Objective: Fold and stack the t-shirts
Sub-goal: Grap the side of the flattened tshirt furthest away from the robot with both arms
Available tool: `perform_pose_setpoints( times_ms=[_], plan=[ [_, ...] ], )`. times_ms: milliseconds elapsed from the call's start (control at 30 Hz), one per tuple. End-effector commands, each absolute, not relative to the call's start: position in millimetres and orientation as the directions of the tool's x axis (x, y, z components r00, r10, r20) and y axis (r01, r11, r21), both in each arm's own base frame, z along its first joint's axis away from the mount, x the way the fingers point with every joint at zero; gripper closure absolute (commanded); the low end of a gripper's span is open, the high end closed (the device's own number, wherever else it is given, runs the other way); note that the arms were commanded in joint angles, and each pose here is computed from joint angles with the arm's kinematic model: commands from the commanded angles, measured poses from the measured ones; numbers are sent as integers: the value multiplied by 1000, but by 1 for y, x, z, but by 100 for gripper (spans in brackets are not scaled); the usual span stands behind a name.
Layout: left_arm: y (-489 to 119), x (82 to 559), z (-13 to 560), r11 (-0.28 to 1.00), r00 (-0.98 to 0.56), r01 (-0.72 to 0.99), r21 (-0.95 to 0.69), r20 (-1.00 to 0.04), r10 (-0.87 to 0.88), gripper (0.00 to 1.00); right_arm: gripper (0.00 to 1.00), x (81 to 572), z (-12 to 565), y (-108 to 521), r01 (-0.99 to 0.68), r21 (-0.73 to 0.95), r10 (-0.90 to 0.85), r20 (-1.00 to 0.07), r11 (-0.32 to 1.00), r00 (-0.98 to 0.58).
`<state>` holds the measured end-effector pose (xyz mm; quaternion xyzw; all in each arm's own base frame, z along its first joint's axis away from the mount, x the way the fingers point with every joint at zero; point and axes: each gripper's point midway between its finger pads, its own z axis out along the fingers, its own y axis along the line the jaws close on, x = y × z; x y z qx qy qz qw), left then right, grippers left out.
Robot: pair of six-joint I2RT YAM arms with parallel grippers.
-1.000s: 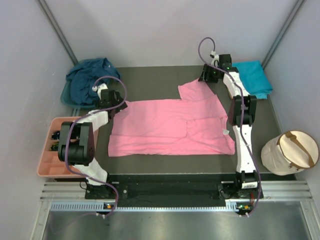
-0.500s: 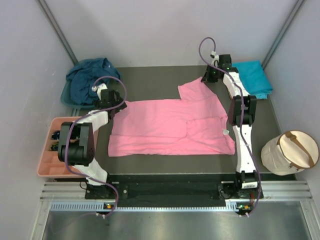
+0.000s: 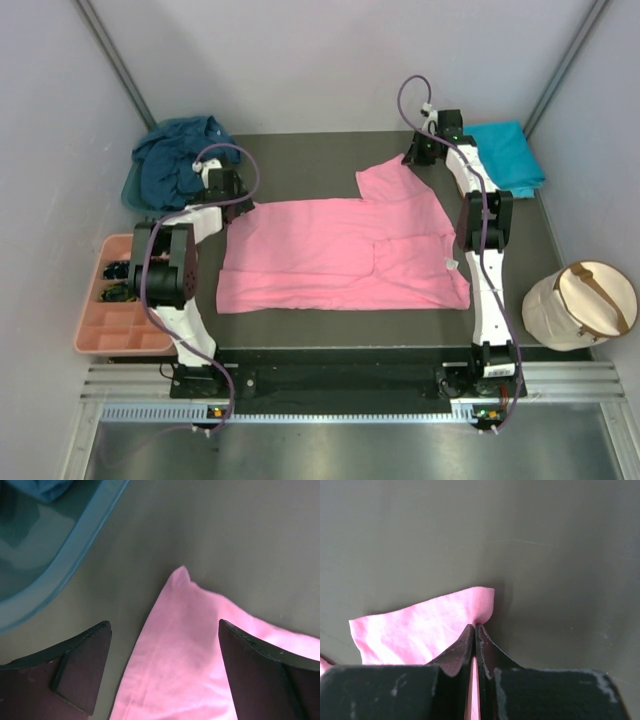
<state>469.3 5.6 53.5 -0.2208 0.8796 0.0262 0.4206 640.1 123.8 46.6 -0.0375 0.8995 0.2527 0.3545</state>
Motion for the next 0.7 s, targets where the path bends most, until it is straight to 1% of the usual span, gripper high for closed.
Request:
perform_pose_setpoints(
  times_ms=[0,100,300,433,667],
  plan=[
    [8,495,69,916,-520,-382,-121,-791,-321,10,100,647,62,128,-285,418,104,-699,863,-707],
    [8,500,66,917,-518,-380,-121,-794,-320,14,100,647,62,129,-287,418,103,-699,862,-708],
    [5,512,66,919,-507,-370,-136,-799,-323,16,100,647,63,127,-285,415,103,-701,864,-706],
    [-1,520,62,922,-515,-353,-157,-790,-332,26,100,648,63,126,-283,413,105,-702,865,-704],
    [-7,534,63,926,-513,-332,-180,-789,-337,35,100,648,64,126,-283,411,104,-704,866,-703]
  ],
)
